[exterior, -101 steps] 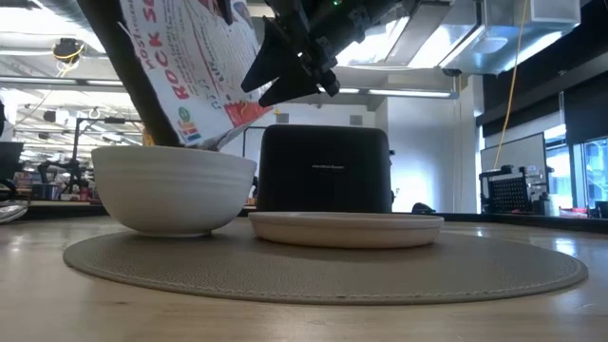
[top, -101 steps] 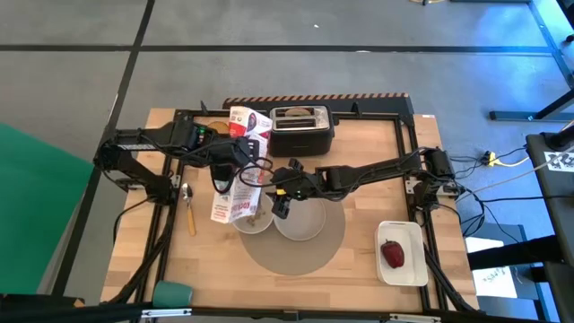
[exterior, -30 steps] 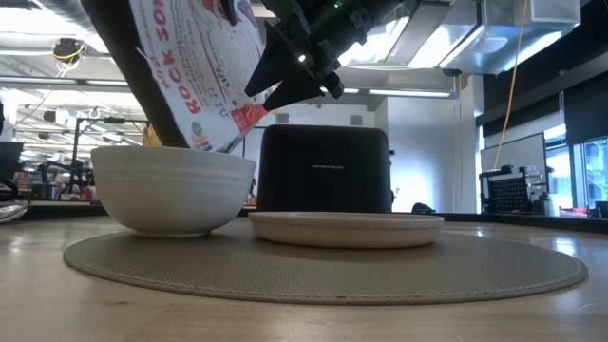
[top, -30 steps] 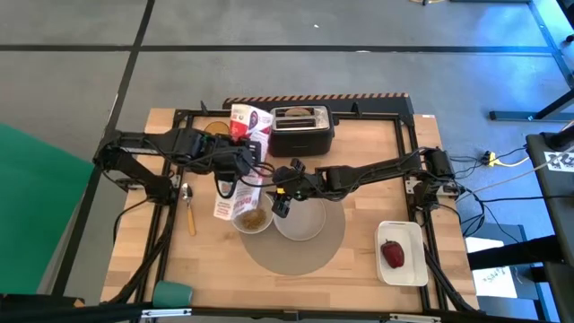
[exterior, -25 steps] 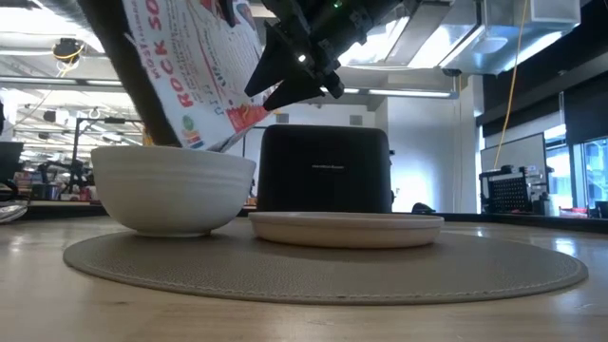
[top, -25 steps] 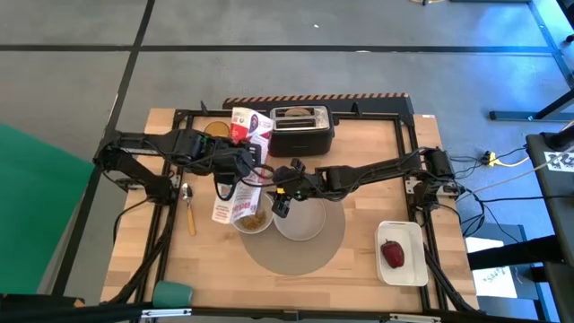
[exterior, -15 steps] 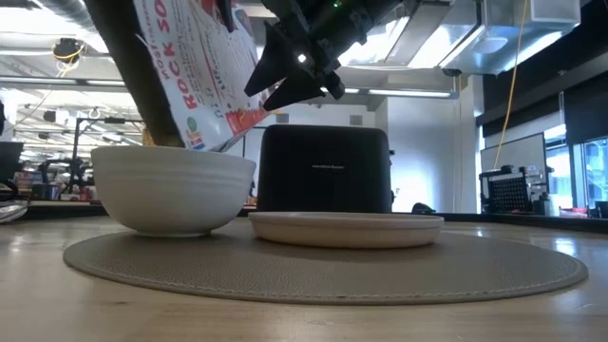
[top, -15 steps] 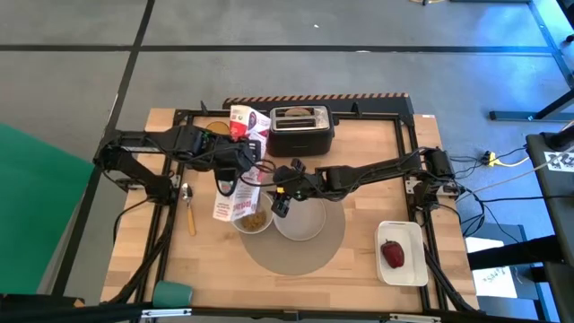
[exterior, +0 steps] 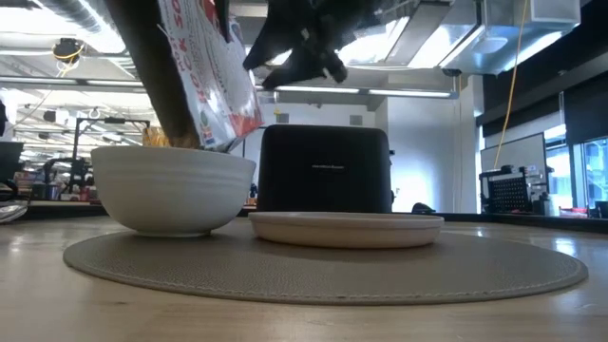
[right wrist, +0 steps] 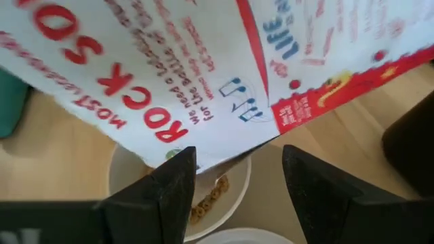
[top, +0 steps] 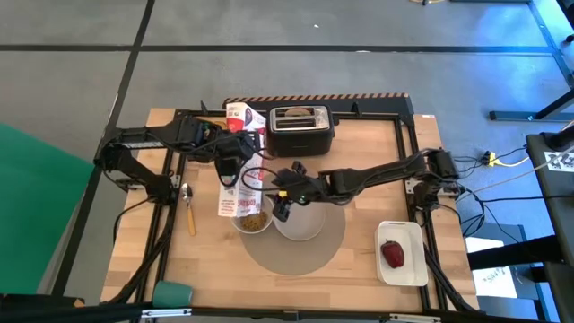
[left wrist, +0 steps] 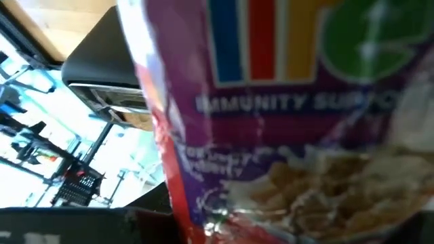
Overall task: Arrange a breakfast setting
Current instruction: Pour the cereal from the cereal box into the white bowl
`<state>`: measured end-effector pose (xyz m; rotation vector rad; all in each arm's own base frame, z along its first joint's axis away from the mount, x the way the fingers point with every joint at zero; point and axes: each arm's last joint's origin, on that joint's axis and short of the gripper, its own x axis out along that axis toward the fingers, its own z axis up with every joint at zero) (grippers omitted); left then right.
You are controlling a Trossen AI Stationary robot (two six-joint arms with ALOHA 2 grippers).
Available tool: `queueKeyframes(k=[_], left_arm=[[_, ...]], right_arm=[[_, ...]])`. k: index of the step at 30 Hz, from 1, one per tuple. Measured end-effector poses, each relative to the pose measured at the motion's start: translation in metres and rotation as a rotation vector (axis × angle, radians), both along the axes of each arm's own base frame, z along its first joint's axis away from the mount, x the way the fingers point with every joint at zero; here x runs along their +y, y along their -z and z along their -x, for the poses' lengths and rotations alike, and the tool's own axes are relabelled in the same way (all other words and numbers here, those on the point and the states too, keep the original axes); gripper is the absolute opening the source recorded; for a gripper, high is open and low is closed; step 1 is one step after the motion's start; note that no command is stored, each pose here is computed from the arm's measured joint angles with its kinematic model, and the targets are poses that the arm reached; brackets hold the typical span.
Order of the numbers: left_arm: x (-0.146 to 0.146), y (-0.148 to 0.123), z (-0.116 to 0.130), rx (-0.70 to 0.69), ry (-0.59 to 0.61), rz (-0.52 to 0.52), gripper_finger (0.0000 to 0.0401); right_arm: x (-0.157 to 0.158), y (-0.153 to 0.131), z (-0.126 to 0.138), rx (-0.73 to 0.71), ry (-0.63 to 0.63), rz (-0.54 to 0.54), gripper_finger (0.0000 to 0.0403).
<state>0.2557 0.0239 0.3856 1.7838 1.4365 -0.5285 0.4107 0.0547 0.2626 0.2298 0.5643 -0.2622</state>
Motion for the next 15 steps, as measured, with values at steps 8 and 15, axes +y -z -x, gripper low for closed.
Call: queueKeyframes(k=[8,15], left_arm=[[0.014,0.001,0.002,0.005,-0.037,0.059,0.0158],[0.027,0.002,0.004,0.001,-0.076,0.098,0.0159]], right_arm=[[0.018,-0.028,0.016,-0.079,0.033,0.046,0.0209],[0.027,-0.033,0.021,-0.095,0.042,0.053,0.0209]])
